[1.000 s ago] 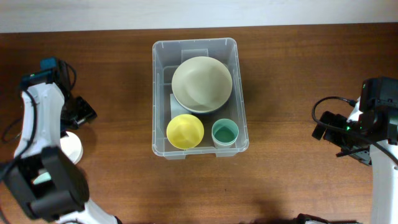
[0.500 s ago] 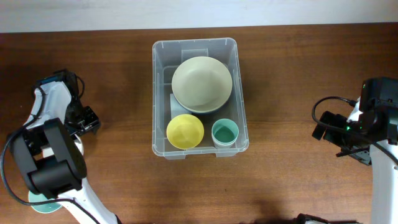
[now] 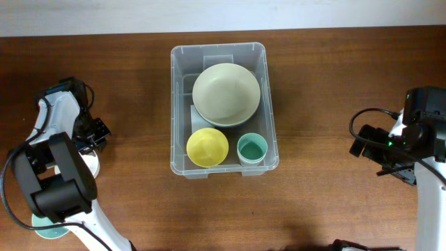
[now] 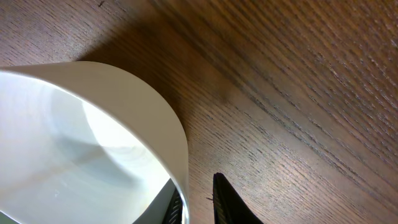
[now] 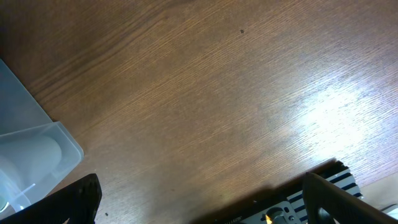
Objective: Pack container
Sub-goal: 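Move the left gripper to the white bowl and grasp its rim, then lower the white bowl into the yellow bowl, release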
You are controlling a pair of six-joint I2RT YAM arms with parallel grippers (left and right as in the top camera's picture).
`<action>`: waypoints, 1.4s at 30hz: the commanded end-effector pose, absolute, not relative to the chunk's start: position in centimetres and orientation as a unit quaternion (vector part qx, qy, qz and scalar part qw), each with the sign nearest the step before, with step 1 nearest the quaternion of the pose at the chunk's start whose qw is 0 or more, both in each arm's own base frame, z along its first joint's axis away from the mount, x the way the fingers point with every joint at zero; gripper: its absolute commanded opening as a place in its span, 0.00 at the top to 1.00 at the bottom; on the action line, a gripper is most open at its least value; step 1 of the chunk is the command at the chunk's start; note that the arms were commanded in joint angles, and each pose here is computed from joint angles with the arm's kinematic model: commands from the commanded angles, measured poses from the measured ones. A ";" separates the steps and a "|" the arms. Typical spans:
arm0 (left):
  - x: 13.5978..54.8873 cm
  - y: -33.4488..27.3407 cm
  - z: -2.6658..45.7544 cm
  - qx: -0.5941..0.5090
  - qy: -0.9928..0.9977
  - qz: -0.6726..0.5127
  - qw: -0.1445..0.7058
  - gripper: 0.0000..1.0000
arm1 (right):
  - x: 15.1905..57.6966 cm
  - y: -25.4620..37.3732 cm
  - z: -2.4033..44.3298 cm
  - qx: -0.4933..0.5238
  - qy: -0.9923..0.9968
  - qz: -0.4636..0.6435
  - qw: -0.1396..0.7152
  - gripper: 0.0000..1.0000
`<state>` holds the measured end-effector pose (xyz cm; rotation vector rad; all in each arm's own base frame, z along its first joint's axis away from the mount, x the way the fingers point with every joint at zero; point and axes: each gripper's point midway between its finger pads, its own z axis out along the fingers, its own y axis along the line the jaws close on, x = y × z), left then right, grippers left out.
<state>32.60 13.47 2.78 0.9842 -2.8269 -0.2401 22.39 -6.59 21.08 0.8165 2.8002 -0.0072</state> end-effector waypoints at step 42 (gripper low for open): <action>30.0 -22.7 19.9 -0.084 -0.979 0.085 -0.166 1.00 | 22.4 -6.5 21.0 0.278 0.954 -0.002 0.110 0.01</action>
